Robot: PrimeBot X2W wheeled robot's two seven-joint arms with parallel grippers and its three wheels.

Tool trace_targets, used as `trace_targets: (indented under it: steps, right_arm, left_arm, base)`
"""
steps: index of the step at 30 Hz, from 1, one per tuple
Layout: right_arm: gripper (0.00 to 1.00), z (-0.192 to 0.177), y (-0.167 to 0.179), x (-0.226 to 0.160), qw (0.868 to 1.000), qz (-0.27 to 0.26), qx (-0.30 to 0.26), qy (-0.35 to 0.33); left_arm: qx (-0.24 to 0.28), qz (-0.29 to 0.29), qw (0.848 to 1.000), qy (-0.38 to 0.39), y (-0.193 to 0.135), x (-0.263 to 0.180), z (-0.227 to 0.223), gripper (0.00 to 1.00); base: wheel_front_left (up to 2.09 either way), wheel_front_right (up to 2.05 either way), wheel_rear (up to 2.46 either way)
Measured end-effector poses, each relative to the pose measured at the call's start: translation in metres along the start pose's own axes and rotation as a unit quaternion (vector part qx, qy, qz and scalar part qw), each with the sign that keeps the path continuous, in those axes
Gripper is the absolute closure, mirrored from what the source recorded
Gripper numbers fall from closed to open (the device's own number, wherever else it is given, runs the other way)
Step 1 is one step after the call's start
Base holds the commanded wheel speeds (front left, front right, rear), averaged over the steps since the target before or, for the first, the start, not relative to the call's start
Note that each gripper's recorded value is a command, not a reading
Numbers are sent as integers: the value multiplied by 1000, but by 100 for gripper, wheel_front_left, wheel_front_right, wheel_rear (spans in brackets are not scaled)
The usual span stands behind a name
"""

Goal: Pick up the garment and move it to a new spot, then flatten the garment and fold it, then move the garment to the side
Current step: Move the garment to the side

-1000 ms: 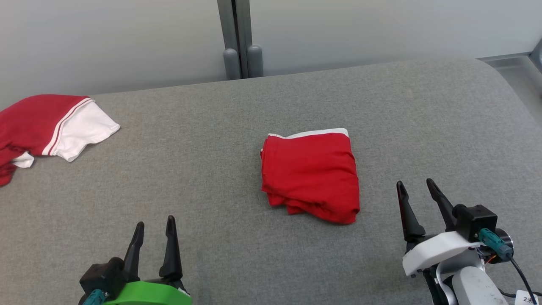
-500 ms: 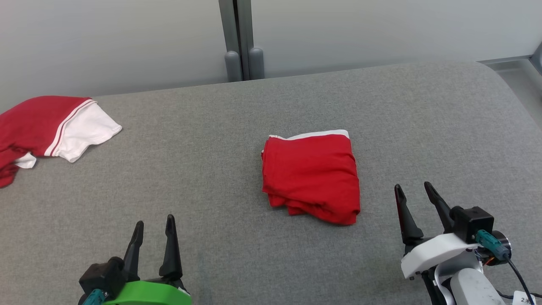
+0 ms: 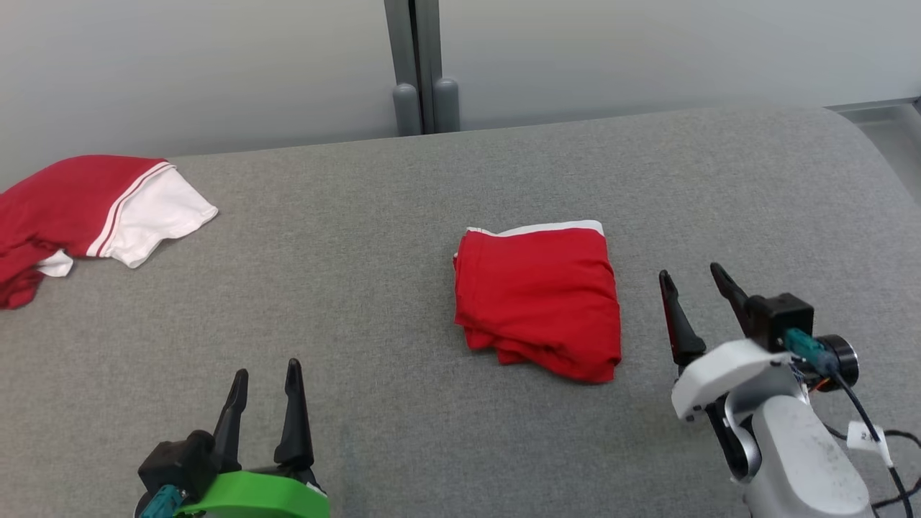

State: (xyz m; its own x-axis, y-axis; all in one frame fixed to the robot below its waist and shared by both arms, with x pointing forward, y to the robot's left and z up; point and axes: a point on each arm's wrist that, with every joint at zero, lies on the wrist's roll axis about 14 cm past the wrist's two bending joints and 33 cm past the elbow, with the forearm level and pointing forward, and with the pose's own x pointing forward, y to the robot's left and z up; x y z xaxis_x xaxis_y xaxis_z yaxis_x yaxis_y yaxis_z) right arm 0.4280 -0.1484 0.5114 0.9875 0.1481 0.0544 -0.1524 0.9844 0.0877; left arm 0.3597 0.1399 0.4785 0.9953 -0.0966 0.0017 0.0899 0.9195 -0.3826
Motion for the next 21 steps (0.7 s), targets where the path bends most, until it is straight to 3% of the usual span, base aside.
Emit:
trace_targets:
  steps: [11,18,21]
  right_arm:
    - [0,-34,14,52,988,28,-56,144]
    - [0,-78,29,62,967,52,-62,242]
    - [0,-102,37,59,952,63,-56,295]
  left_arm:
    - [-4,26,1000,-16,16,1,10,0]
    - [2,67,998,-14,42,0,10,0]
    - [3,81,997,-12,51,0,9,0]
  base:
    - [0,0,0]
    - [0,0,0]
    - [0,0,0]
